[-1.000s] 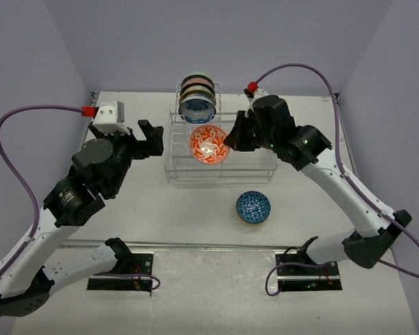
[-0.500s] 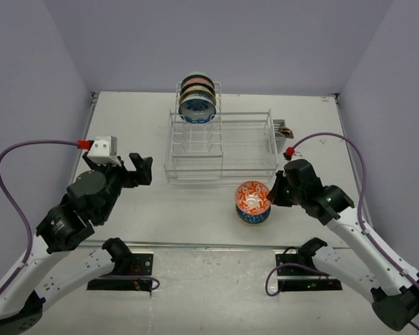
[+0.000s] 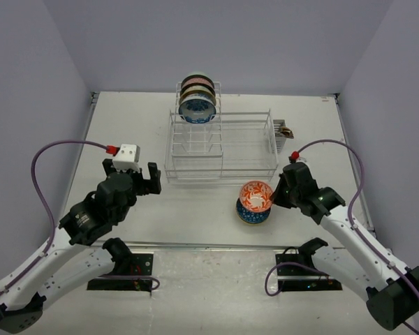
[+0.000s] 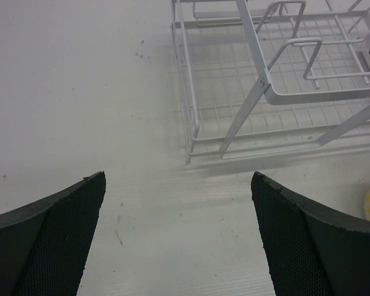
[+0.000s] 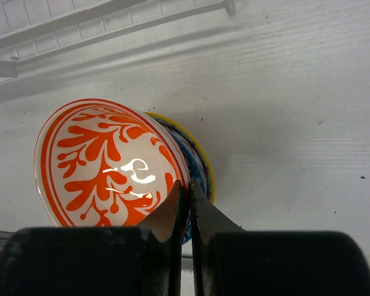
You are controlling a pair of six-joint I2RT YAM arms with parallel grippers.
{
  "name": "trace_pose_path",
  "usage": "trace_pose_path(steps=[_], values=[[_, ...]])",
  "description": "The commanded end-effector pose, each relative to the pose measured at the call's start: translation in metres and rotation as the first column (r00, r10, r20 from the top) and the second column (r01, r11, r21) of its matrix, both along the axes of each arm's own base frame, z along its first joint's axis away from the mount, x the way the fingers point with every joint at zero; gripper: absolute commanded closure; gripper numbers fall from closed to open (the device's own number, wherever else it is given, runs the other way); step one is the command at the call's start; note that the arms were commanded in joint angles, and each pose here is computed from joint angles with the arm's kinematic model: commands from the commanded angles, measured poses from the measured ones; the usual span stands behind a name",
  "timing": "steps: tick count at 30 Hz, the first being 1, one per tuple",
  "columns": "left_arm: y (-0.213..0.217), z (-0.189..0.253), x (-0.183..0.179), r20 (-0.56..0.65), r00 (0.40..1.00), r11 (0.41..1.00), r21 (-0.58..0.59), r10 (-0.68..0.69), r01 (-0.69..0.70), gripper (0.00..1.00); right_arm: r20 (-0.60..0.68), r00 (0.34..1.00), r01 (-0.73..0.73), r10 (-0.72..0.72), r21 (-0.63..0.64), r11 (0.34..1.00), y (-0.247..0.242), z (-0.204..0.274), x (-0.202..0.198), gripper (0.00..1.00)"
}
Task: Unload the bowls from the dish rack
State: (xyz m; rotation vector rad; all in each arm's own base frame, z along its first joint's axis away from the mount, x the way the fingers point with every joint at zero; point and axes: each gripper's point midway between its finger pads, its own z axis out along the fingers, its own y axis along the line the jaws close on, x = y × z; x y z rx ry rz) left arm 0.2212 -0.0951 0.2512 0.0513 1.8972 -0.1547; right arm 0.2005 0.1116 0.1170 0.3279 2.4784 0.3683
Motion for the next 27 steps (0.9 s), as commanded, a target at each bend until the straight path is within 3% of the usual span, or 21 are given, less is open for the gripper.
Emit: trace_pose_path(steps=[1,15,27], values=[[0.0,0.007,0.004,0.03,0.999,0.999,-0.029,0.021,-0.02,0.0,0.053,0.998,0.013,-0.018,0.085,0.996,0.014,0.005,0.013,1.0],[-0.004,0.002,0.006,0.02,1.0,1.0,-0.02,0.007,-0.006,0.0,0.038,0.999,0.016,-0.02,0.106,0.994,0.011,-0.012,-0.001,0.98],[-0.006,0.002,0.008,0.012,1.0,1.0,-0.02,0.017,-0.017,0.0,0.06,0.998,-0.03,0.021,0.145,0.989,0.016,-0.003,-0.007,0.77]])
